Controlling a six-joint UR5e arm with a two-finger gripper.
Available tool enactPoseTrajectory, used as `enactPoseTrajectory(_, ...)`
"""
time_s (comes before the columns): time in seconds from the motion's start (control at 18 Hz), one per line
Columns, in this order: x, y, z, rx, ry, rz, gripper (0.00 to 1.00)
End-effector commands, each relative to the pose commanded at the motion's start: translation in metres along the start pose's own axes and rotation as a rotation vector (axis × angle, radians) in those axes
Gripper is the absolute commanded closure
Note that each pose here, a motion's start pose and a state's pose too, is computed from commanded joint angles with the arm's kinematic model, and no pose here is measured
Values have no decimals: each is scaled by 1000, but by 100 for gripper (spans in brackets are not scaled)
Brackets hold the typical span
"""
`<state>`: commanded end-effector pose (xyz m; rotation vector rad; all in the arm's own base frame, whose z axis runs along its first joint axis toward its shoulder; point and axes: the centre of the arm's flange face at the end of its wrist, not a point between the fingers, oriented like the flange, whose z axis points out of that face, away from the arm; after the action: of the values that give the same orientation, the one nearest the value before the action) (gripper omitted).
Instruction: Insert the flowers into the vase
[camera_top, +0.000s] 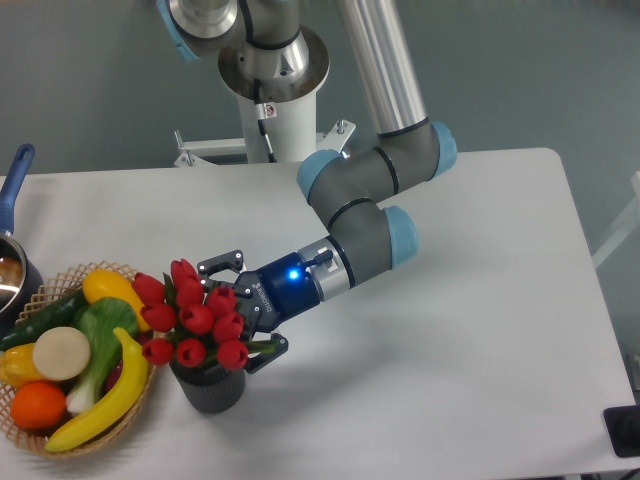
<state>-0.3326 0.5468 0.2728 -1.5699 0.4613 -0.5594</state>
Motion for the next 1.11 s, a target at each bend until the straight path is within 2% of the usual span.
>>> enactPoseTrajectory(0.11,2,-7,-1,-22,-6,15,0)
enactPoseTrajectory(0.61,9,-43,-19,-323,-101,129,0)
enactPoseTrajectory(0.78,19,-53,-20,-372,-118,144,0)
enactPoseTrajectory(0.89,23,-47,-28,-406,-133,136,0)
enactPoseTrajectory(1.11,31,-56,-39,-424,-161,141,0)
